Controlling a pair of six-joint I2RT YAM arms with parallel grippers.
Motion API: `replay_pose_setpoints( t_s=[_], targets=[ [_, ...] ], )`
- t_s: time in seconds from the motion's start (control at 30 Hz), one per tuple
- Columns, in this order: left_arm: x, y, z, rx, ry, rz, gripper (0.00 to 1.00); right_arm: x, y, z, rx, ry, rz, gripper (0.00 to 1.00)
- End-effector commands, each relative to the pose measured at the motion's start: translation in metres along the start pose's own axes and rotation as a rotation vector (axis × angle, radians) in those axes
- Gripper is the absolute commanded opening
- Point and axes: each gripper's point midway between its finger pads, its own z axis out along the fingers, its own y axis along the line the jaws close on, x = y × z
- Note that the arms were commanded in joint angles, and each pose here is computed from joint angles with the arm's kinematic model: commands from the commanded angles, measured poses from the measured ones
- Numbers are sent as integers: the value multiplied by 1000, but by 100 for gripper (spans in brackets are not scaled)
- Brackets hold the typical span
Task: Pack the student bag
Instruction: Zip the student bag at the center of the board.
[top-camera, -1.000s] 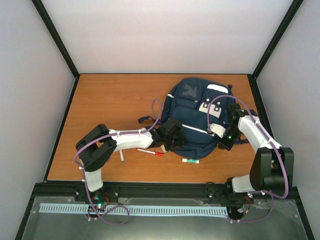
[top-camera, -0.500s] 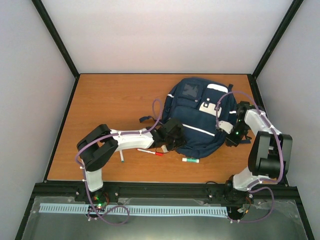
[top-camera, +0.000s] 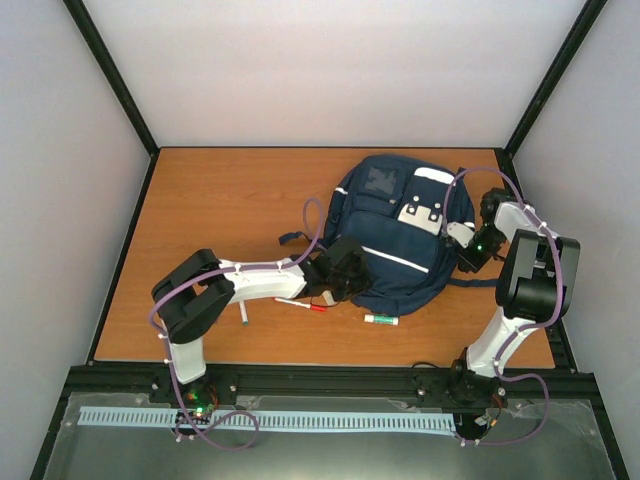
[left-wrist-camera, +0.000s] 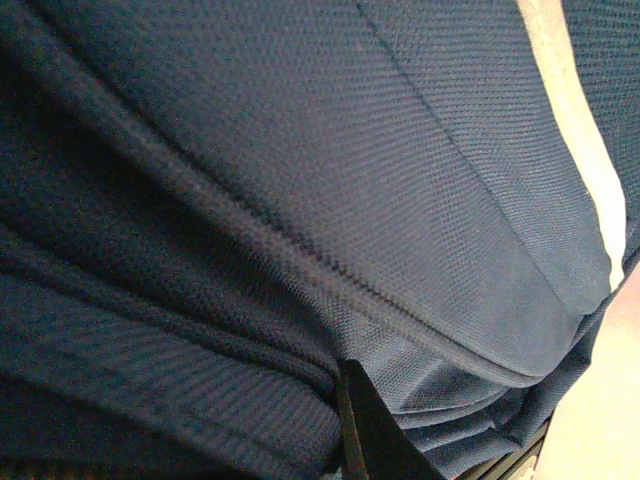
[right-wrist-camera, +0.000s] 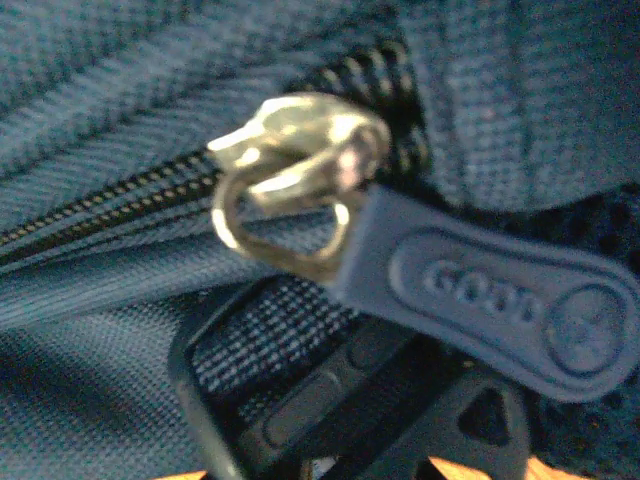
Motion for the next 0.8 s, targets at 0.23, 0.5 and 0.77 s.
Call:
replay_pose_setpoints(
  t_s=[0.23, 0.5, 0.77],
  targets=[
    [-8, -8, -15, 12, -58, 51, 1, -24, -57, -12, 179, -115, 51, 4],
    [-10, -7, -19, 15, -73, 55, 1, -31, -73, -16, 204, -165, 67, 4],
    [-10, -16, -19, 30, -65, 98, 1, -19, -69, -28, 204, -182, 75, 18]
  ],
)
